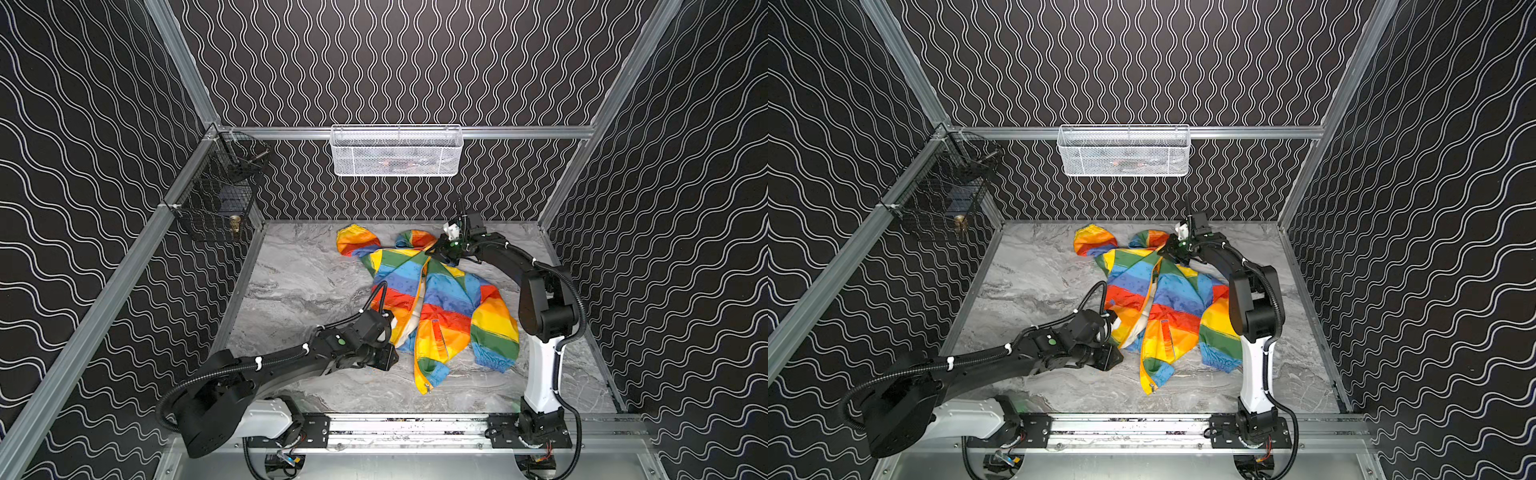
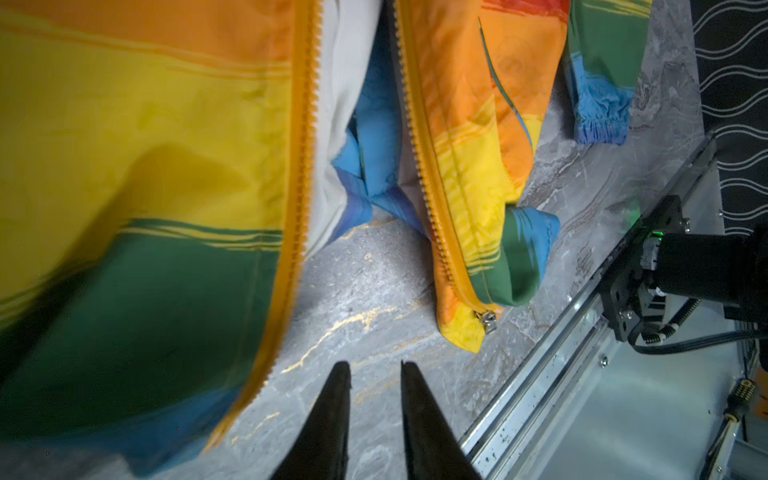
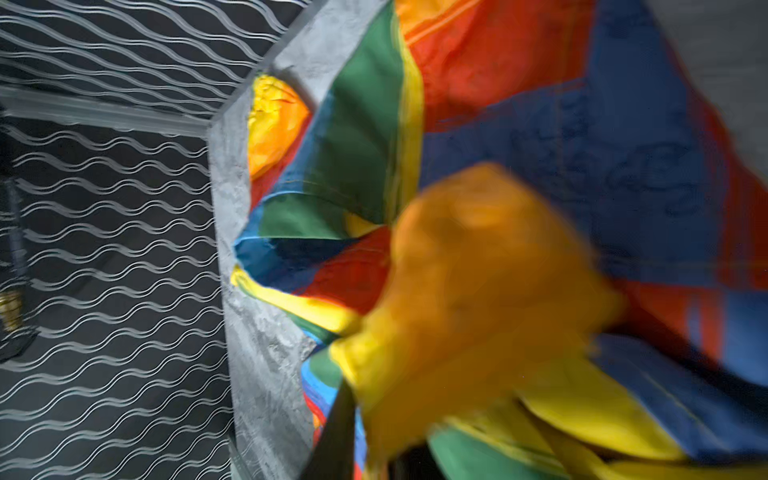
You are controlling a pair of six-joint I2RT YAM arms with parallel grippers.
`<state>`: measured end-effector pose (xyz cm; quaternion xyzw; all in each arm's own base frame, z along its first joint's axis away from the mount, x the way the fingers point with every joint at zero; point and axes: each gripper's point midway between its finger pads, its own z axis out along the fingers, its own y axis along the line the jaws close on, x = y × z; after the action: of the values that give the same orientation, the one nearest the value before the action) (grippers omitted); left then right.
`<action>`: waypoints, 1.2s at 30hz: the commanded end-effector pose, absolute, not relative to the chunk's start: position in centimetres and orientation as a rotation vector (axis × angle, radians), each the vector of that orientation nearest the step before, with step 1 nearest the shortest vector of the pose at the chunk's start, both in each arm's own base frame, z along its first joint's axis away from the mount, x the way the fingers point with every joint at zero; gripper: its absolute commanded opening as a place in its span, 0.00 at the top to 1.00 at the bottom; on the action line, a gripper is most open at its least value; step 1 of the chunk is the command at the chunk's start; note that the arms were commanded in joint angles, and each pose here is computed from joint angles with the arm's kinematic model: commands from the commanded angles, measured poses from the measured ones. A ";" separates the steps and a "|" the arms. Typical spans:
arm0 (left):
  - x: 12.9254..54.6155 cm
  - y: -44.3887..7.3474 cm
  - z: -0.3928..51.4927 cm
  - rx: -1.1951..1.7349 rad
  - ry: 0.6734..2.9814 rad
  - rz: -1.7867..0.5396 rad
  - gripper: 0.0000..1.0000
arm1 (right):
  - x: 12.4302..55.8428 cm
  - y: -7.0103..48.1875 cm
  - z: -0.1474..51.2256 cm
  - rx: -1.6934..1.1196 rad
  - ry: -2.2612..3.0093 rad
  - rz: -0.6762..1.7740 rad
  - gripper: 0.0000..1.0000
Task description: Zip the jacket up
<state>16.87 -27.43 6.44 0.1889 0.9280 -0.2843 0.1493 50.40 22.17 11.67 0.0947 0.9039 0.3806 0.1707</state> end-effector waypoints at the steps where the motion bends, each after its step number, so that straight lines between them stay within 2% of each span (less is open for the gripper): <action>1: 16.8 -29.1 7.6 0.572 2.615 -0.900 0.69 | 50.1 19.6 11.2 0.348 2.606 0.952 0.62; 3: 16.8 -29.1 8.1 0.564 2.603 -0.901 0.67 | 49.8 18.4 11.7 0.367 2.606 0.895 0.48; 5: 17.0 -28.8 8.5 0.554 2.597 -0.881 0.63 | 49.3 17.6 12.3 0.375 2.602 0.842 0.42; 8: 17.4 -28.5 9.1 0.538 2.599 -0.841 0.55 | 48.1 16.6 13.7 0.387 2.579 0.791 0.38; 12: 17.9 -28.2 9.2 0.496 2.612 -0.801 0.50 | 45.3 15.8 16.2 0.381 2.529 0.783 0.39; 16: 18.7 -27.8 9.1 0.433 2.623 -0.748 0.49 | 41.3 15.6 16.2 0.371 2.531 0.780 0.41; 21: 19.2 -27.7 9.0 0.361 2.625 -0.737 0.47 | 34.4 16.9 13.9 0.312 2.599 0.751 0.38; 26: 19.2 -28.5 8.4 0.280 2.613 -0.833 0.43 | 27.9 17.6 10.7 0.313 2.681 0.744 0.34; 36: 18.6 -30.4 5.2 0.235 2.666 -0.959 0.41 | 21.1 18.6 9.1 0.339 2.723 0.797 0.31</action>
<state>18.18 -28.81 4.39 0.0909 0.9408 -0.2935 0.1431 21.68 18.52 9.42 0.0937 0.9458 0.2754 0.1446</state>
